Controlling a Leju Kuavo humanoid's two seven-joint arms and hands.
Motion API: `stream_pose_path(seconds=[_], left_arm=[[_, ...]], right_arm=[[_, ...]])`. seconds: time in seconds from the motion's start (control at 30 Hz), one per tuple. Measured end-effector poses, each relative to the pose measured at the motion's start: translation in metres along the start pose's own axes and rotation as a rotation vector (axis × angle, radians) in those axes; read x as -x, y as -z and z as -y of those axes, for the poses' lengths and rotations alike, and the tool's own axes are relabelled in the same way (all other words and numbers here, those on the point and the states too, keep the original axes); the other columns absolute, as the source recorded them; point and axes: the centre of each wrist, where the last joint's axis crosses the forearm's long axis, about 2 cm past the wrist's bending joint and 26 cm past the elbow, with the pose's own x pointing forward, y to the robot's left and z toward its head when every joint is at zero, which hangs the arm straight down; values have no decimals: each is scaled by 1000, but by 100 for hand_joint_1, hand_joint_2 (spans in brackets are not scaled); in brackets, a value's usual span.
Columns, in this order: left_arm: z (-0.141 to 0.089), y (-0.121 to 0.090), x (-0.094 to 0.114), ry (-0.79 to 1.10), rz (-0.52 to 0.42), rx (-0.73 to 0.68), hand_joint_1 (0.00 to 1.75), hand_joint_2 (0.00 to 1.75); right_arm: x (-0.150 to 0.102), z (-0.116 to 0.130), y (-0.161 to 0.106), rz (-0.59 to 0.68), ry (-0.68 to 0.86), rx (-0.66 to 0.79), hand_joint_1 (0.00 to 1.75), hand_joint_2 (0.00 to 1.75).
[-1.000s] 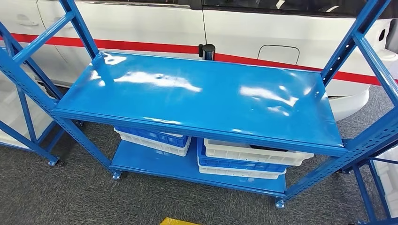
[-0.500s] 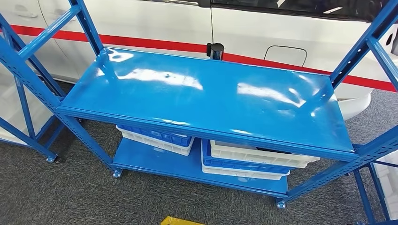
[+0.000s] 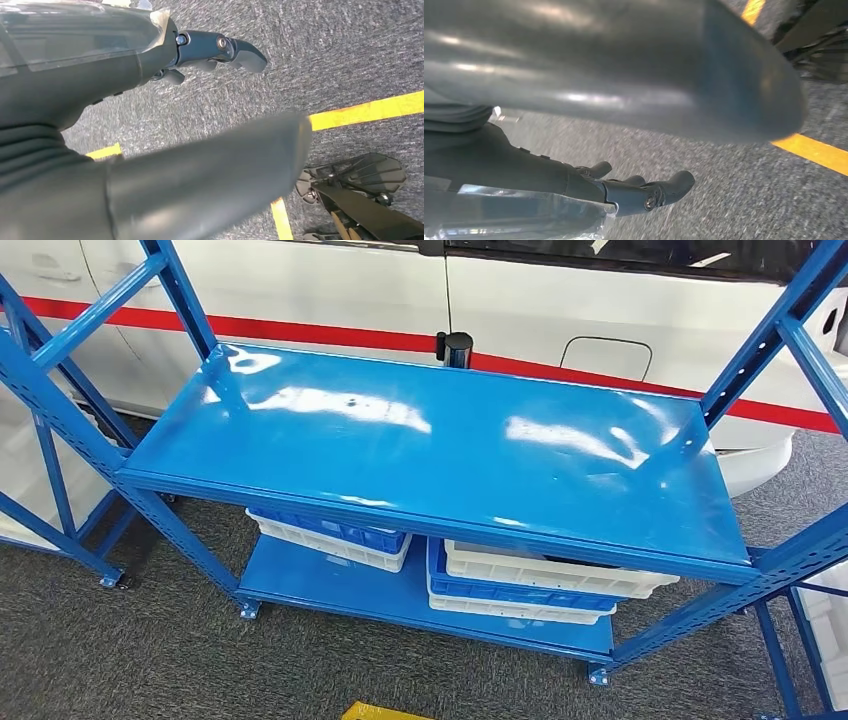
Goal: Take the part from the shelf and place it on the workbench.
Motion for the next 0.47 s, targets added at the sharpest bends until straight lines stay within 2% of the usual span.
stream_pose_path(seconds=[0.47], left_arm=[[-1, -4, 12, -104, -21, -11, 0, 0]], right_arm=[[7, -13, -1, 88, 324, -20, 0, 0]])
